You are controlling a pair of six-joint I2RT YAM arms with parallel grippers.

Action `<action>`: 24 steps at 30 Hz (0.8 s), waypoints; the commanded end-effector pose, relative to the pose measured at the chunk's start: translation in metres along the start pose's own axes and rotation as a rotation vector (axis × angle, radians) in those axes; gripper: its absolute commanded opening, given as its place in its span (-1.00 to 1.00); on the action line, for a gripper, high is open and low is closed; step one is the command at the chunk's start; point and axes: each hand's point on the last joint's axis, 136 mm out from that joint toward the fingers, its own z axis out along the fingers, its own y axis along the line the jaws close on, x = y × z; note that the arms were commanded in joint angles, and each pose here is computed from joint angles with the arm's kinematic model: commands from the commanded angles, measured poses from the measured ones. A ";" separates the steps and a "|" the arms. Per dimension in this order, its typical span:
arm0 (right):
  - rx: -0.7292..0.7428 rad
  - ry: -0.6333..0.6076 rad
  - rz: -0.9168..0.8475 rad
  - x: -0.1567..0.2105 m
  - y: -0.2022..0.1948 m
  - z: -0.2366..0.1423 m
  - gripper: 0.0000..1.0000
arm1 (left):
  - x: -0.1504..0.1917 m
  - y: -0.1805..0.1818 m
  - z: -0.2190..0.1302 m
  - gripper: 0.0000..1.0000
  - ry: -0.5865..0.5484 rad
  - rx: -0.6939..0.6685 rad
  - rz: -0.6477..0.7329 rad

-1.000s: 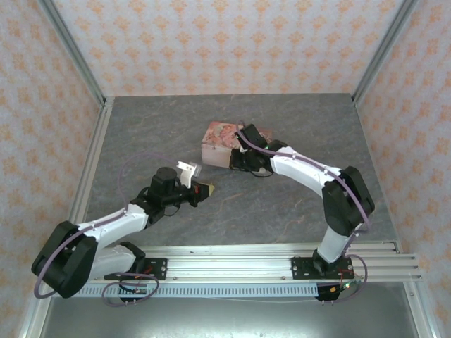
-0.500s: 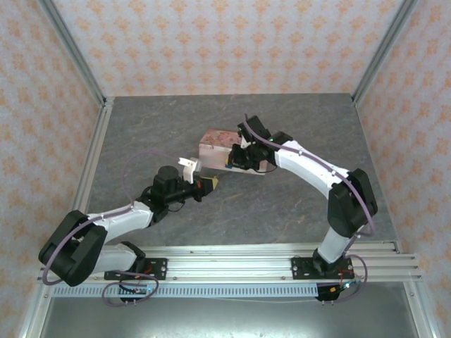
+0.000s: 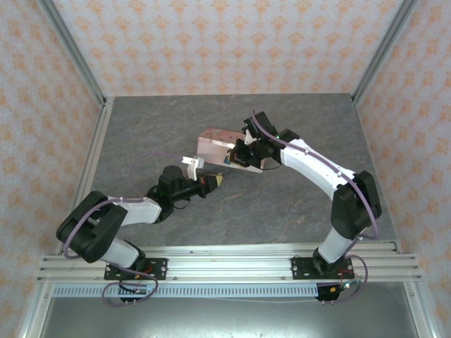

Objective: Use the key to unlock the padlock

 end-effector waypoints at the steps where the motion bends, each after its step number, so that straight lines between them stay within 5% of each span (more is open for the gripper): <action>1: -0.067 -0.043 -0.021 -0.009 0.018 -0.013 -1.00 | -0.022 -0.022 0.005 -1.00 -0.064 0.085 0.023; 14: -0.078 -0.060 -0.002 -0.012 0.012 -0.008 -1.00 | -0.033 -0.033 0.017 -1.00 -0.071 0.157 -0.060; 24: -0.063 -0.100 0.000 -0.014 0.001 -0.007 -1.00 | -0.020 -0.011 0.017 -1.00 -0.032 0.089 -0.105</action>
